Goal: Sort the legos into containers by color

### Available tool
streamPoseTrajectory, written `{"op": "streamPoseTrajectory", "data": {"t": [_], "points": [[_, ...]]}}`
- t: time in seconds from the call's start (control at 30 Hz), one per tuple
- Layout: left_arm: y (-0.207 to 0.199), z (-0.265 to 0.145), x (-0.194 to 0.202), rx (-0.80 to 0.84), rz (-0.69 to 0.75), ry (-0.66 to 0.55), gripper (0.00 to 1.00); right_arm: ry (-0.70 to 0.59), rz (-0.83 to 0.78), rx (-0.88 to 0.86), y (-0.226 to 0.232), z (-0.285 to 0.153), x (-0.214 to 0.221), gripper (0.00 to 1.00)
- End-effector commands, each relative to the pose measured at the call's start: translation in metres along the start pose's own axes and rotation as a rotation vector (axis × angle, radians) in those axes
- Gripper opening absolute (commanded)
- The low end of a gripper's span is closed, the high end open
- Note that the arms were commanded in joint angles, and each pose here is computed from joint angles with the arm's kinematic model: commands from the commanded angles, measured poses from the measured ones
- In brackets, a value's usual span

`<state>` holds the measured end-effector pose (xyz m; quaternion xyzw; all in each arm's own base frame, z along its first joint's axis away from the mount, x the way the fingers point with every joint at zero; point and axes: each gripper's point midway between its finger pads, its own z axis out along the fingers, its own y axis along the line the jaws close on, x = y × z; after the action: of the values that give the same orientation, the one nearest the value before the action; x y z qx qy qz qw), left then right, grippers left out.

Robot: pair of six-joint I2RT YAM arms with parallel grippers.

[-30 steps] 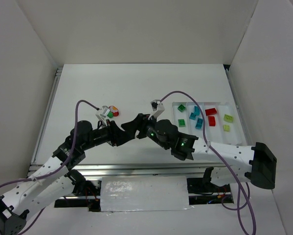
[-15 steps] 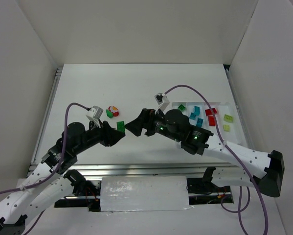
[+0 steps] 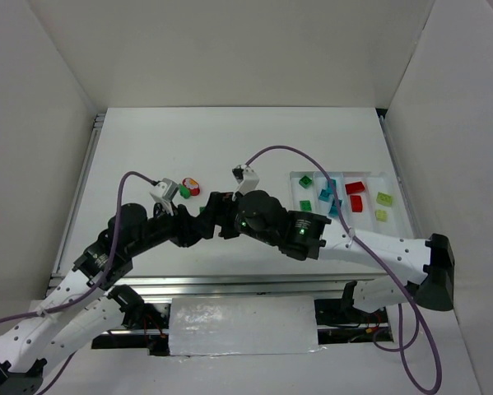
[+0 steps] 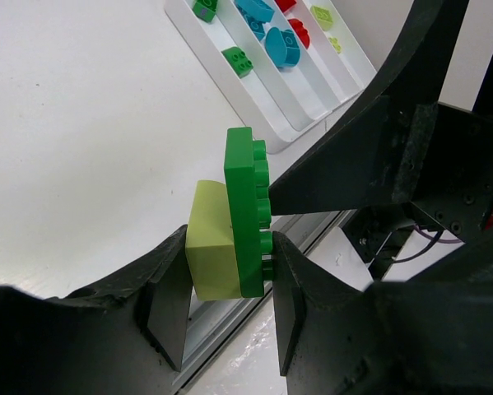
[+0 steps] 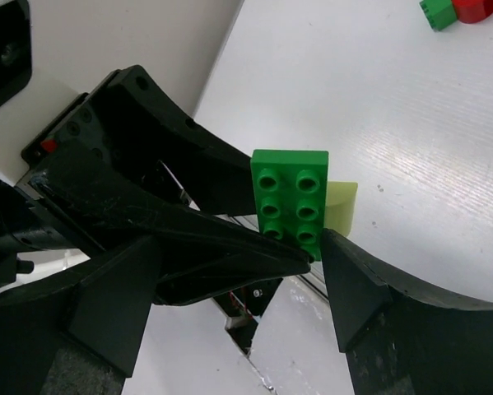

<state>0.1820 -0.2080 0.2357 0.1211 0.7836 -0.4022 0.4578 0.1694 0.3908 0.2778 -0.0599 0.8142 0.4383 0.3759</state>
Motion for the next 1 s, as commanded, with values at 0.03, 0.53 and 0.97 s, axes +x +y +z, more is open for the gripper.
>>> {"op": "streamPoseTrajectory", "data": {"t": [0.03,0.53,0.97], "points": [[-0.024,-0.008,-0.02,0.099,0.051,-0.07,0.0,-0.155,0.051,0.116,-0.022,-0.006,-0.031,0.82],[-0.024,-0.006,-0.018,0.103,0.048,-0.059,0.0,-0.261,0.089,0.095,-0.022,-0.026,-0.054,0.82],[-0.021,-0.004,-0.016,0.087,0.047,-0.055,0.0,-0.147,0.019,0.101,-0.002,0.013,-0.021,0.72]]}}
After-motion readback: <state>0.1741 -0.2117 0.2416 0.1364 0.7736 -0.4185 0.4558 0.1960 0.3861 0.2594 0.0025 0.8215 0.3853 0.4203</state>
